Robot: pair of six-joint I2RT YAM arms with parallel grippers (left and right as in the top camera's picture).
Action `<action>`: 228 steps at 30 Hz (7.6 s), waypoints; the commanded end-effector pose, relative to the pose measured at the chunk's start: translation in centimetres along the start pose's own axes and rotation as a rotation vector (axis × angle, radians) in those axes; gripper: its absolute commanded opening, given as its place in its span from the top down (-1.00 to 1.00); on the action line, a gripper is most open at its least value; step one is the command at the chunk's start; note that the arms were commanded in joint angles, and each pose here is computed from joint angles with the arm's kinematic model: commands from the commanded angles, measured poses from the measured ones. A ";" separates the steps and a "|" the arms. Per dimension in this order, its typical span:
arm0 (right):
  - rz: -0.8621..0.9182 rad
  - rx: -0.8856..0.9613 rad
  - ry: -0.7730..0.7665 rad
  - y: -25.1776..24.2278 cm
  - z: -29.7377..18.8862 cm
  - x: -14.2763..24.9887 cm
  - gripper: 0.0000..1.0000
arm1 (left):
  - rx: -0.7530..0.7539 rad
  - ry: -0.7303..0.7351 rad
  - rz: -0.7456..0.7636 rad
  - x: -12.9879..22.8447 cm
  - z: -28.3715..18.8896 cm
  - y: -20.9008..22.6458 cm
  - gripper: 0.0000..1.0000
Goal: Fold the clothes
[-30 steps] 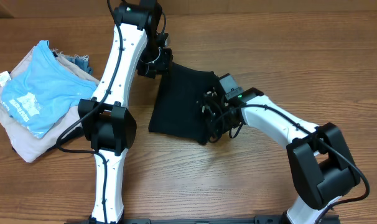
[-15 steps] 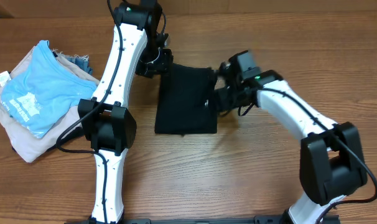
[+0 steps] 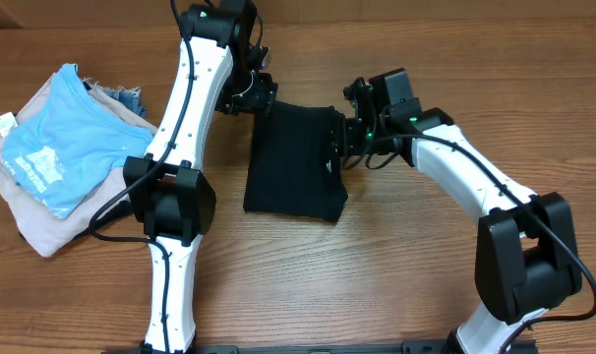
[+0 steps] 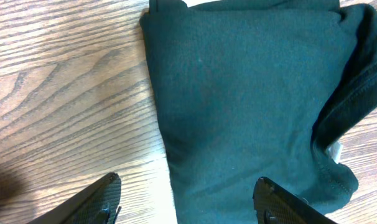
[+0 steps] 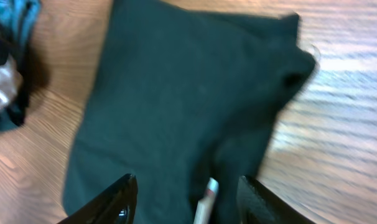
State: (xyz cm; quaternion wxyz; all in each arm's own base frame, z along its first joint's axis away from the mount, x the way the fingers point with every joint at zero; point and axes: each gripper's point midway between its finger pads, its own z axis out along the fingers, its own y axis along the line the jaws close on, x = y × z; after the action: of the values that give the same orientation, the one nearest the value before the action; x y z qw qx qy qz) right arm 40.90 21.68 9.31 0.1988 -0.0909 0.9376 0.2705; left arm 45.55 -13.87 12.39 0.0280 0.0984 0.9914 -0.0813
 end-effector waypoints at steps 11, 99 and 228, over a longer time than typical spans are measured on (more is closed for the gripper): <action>0.221 0.185 -0.228 -6.6 1.4 -5.4 0.92 | -0.003 -0.003 0.021 0.3 -0.7 -0.1 -0.43; 0.108 -0.010 0.107 -3.0 -2.5 1.9 0.90 | 0.172 0.091 -0.255 0.7 2.4 2.8 -0.39; 0.408 0.085 0.088 -6.6 -6.2 2.1 0.92 | 0.067 -0.577 -0.384 12.6 -14.2 31.3 0.92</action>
State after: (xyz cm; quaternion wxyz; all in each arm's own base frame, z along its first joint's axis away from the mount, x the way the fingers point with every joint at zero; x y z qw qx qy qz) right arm 38.83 12.62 9.59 0.0979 0.1008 0.9551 0.2607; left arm 40.27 17.07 21.49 0.2950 -0.1091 0.9202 -0.2332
